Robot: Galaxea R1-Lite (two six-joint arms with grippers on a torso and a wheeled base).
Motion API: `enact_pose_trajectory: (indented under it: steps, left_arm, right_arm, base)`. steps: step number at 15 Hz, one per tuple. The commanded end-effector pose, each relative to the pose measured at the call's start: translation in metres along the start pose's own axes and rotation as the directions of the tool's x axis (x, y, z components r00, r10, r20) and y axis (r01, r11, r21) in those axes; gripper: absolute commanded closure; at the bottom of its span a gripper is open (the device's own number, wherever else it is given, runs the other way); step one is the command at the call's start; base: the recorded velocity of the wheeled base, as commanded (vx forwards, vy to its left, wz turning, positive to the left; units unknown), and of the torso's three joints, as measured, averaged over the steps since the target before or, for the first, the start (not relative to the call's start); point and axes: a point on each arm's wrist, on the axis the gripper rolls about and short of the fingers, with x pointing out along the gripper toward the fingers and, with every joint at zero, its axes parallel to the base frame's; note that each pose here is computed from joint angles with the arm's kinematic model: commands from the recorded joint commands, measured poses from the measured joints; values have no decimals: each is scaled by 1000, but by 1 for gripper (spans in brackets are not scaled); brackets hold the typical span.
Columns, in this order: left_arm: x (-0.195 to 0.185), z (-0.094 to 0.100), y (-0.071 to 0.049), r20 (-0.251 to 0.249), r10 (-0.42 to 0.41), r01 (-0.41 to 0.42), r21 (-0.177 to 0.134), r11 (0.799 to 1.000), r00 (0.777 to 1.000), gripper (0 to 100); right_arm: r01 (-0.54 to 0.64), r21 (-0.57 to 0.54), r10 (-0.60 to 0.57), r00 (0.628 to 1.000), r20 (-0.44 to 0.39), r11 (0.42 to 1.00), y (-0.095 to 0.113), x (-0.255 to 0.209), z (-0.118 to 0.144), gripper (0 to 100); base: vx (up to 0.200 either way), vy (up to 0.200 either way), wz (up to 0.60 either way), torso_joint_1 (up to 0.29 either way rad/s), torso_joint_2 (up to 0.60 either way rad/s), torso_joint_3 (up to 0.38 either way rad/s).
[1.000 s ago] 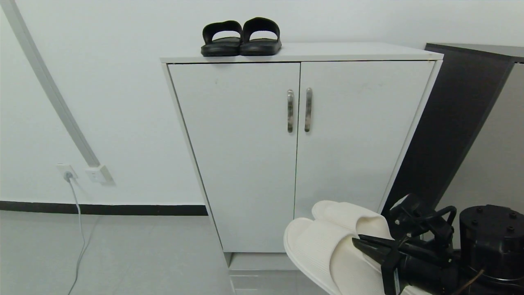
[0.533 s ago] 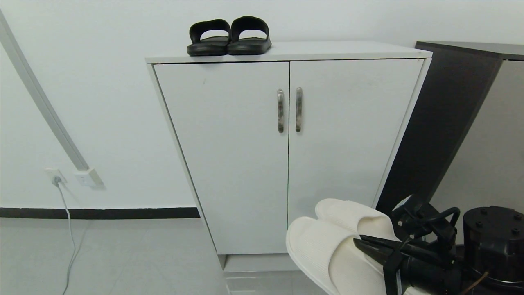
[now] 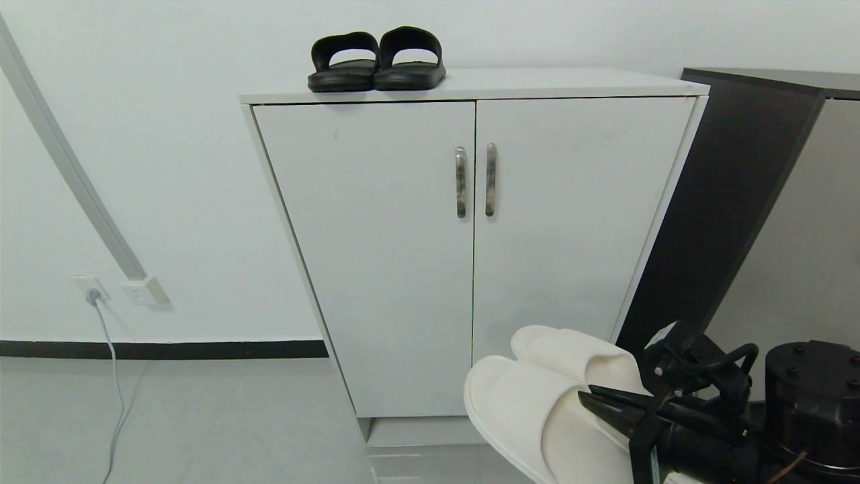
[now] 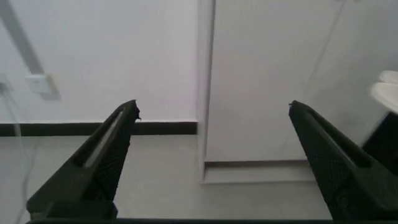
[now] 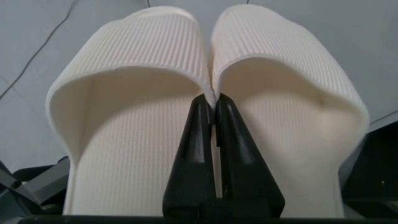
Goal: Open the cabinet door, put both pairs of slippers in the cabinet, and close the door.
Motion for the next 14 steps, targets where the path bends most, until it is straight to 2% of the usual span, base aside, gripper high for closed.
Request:
enact_pose_trajectory:
  steps: [1, 6, 9, 11, 12, 14]
  left_arm:
    - [44, 40, -3, -158, -163, 154, -69, 986, 974, 0]
    - [115, 48, -9, -216, -384, 365, -123, 923, 898, 0]
    - [146, 48, -22, -236, -467, 449, -128, 884, 852, 0]
    - [168, 56, -35, -217, -518, 504, -122, 855, 827, 0]
    - [176, 61, -43, -210, -550, 535, -129, 835, 809, 0]
    - [188, 74, -60, -185, -614, 583, -197, 788, 767, 0]
  right_arm:
    - [-1, 1, 1, 1000, -4, 1000, 0, 0, -1, 100]
    - [-1, 1, 1, 1000, 1, 1000, 0, 0, 0, 100]
    - [-4, 0, 4, 1000, 1, 1000, 0, 0, 0, 100]
    - [-17, 0, 17, 1000, 0, 1000, 1, 0, 0, 100]
    - [-17, -2, 17, 1000, 0, 1000, 1, 0, 0, 100]
    - [-17, -2, 17, 1000, 1, 1000, 1, 0, 0, 100]
  base:
    - [0, 0, 0, 0, 0, 0]
    - [0, 0, 0, 0, 0, 0]
    - [0, 0, 0, 0, 0, 0]
    - [0, 0, 0, 0, 0, 0]
    - [0, 0, 0, 0, 0, 0]
    - [0, 0, 0, 0, 0, 0]
